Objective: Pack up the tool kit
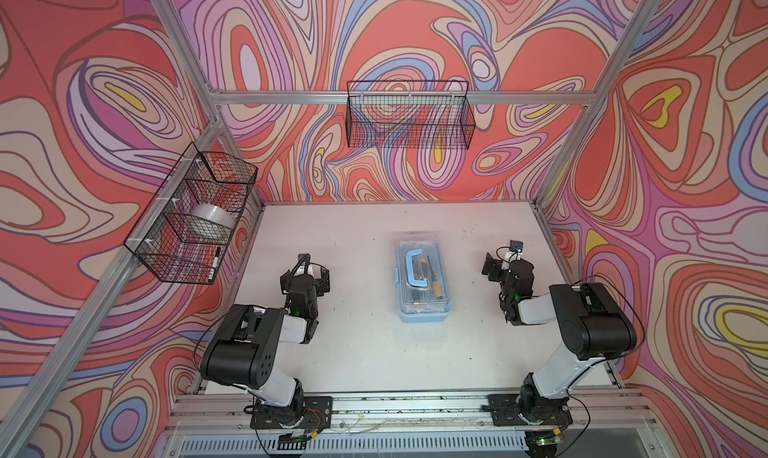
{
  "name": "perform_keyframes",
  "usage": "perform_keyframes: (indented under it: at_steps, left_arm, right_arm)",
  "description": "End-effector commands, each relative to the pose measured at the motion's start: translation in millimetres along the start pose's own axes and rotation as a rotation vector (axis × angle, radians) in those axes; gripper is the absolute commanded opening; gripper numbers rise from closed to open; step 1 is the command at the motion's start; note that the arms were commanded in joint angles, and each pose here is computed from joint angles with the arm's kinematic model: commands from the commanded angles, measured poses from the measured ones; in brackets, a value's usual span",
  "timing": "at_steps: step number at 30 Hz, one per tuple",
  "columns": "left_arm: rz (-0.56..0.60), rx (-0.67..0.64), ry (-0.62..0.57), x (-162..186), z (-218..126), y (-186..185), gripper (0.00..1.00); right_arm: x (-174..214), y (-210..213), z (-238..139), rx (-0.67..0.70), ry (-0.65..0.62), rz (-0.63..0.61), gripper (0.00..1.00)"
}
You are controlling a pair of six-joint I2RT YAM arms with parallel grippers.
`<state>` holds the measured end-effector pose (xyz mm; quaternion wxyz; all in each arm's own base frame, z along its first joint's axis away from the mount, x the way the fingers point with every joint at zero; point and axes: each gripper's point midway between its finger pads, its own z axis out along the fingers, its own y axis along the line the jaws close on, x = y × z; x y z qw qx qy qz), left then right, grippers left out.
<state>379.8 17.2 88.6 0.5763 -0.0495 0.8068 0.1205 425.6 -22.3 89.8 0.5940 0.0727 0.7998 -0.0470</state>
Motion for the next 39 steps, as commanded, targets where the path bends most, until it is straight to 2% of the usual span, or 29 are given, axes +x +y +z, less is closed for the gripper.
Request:
perform_keyframes:
  at_steps: [1,39]
  left_arm:
    - [-0.016,-0.003,-0.025,-9.1,2.2,1.2,1.0]
    - [-0.017,-0.003,-0.024,-8.7,2.4,1.4,1.0]
  right_arm:
    - [-2.8,1.5,1.4,-0.008,-0.006,0.007,0.98]
    - [-3.5,1.7,-0.4,-0.011,-0.015,0.003,0.98]
